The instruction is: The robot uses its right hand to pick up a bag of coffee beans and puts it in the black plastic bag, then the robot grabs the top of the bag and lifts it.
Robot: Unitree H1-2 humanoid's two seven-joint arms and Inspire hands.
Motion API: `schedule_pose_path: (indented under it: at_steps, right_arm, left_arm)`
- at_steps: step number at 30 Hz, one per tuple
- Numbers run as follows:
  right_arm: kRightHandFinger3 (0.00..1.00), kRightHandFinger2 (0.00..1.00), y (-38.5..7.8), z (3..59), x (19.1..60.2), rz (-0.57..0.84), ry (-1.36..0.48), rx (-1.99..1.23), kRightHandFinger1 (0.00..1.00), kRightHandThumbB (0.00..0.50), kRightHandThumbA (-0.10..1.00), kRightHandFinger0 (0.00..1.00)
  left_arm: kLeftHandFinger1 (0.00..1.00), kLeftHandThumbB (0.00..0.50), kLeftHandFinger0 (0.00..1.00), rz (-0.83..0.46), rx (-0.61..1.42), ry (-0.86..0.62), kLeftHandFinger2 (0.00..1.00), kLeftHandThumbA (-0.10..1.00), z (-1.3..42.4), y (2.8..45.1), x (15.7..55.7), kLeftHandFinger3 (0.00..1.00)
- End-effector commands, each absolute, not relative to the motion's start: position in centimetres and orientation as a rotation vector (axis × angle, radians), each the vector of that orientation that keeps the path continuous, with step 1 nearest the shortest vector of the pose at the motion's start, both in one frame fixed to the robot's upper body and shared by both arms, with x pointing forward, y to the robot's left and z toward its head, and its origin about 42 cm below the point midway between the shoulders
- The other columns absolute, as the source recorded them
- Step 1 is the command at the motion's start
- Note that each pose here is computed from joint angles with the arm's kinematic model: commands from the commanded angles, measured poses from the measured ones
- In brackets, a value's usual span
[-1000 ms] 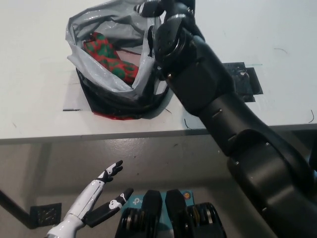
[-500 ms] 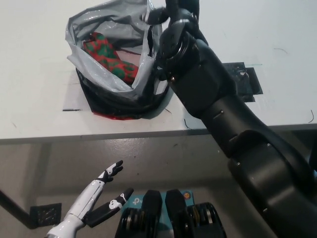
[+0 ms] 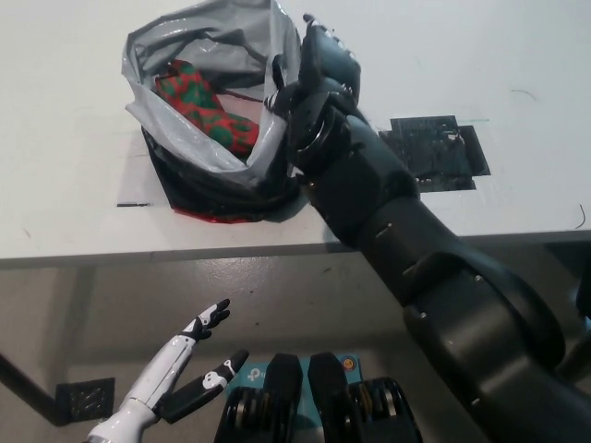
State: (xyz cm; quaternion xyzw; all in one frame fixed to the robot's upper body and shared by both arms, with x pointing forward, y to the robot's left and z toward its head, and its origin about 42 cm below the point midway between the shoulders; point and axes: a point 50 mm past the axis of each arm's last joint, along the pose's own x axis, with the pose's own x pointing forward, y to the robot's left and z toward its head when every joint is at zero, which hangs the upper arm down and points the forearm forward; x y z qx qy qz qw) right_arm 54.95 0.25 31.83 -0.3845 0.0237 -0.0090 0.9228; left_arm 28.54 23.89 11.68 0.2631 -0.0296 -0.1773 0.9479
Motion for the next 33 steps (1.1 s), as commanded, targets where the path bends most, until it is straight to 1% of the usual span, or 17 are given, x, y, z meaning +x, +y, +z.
schedule_pose_path:
  at_steps: [1, 4, 5, 10, 15, 16, 21, 23, 25, 26, 28, 32, 33]
  right_arm:
    - [1.00, 1.00, 2.0, 36.1, 55.1, -0.016, -0.086, -0.733, 1.00, 0.456, 1.00, 1.00]
    - [1.00, 1.00, 2.1, 36.6, 55.1, -0.018, -0.092, -0.730, 1.00, 0.458, 1.00, 1.00]
    - [1.00, 1.00, 2.2, 36.8, 55.1, -0.018, -0.094, -0.727, 1.00, 0.456, 1.00, 1.00]
    - [1.00, 1.00, 2.2, 37.1, 55.1, -0.007, -0.094, -0.716, 1.00, 0.461, 1.00, 1.00]
    - [1.00, 1.00, 2.3, 36.8, 55.1, 0.004, -0.089, -0.707, 1.00, 0.462, 1.00, 1.00]
    - [1.00, 1.00, 2.4, 36.7, 55.1, 0.009, -0.087, -0.705, 1.00, 0.463, 1.00, 1.00]
    - [1.00, 1.00, 2.4, 36.5, 55.1, 0.013, -0.088, -0.690, 1.00, 0.459, 1.00, 1.00]
    - [1.00, 1.00, 2.4, 36.7, 55.1, 0.014, -0.094, -0.689, 1.00, 0.467, 1.00, 1.00]
    - [1.00, 1.00, 2.4, 36.7, 55.1, 0.019, -0.087, -0.691, 1.00, 0.473, 1.00, 1.00]
    - [1.00, 1.00, 2.5, 36.6, 55.1, 0.024, -0.077, -0.694, 1.00, 0.459, 1.00, 1.00]
    - [1.00, 1.00, 2.5, 36.0, 55.1, 0.031, -0.060, -0.688, 1.00, 0.444, 1.00, 1.00]
    - [1.00, 1.00, 2.4, 34.8, 54.9, 0.040, -0.033, -0.671, 1.00, 0.439, 1.00, 1.00]
    - [1.00, 1.00, 2.5, 34.5, 54.9, 0.042, -0.026, -0.673, 1.00, 0.434, 1.00, 1.00]
  left_arm:
    - [1.00, 0.150, 1.00, -0.371, 0.542, -0.100, 1.00, 0.76, 12.7, 23.8, 28.7, 1.00]
    - [1.00, 0.132, 1.00, -0.375, 0.540, -0.102, 1.00, 0.73, 12.7, 23.8, 28.8, 1.00]
    - [1.00, 0.138, 1.00, -0.374, 0.535, -0.102, 1.00, 0.72, 12.7, 23.8, 28.8, 1.00]
    - [1.00, 0.116, 1.00, -0.384, 0.542, -0.110, 1.00, 0.72, 12.6, 23.8, 28.8, 1.00]
    - [1.00, 0.131, 1.00, -0.383, 0.541, -0.109, 1.00, 0.73, 12.6, 23.8, 28.8, 1.00]
    - [1.00, 0.125, 1.00, -0.381, 0.539, -0.109, 1.00, 0.73, 12.6, 23.8, 28.8, 1.00]
    - [1.00, 0.133, 1.00, -0.380, 0.552, -0.110, 1.00, 0.73, 12.7, 23.7, 28.9, 1.00]
    - [1.00, 0.123, 1.00, -0.381, 0.547, -0.111, 1.00, 0.73, 12.7, 23.6, 29.0, 1.00]
    - [1.00, 0.124, 1.00, -0.381, 0.546, -0.112, 1.00, 0.73, 12.7, 23.7, 29.0, 1.00]
    - [1.00, 0.137, 1.00, -0.379, 0.543, -0.109, 1.00, 0.73, 12.7, 23.7, 29.0, 1.00]
    - [1.00, 0.132, 1.00, -0.379, 0.539, -0.110, 1.00, 0.73, 12.8, 23.5, 28.9, 1.00]
    - [1.00, 0.131, 1.00, -0.379, 0.531, -0.108, 1.00, 0.71, 12.9, 23.4, 28.9, 1.00]
    - [1.00, 0.117, 1.00, -0.377, 0.538, -0.110, 1.00, 0.71, 13.0, 23.4, 28.9, 1.00]
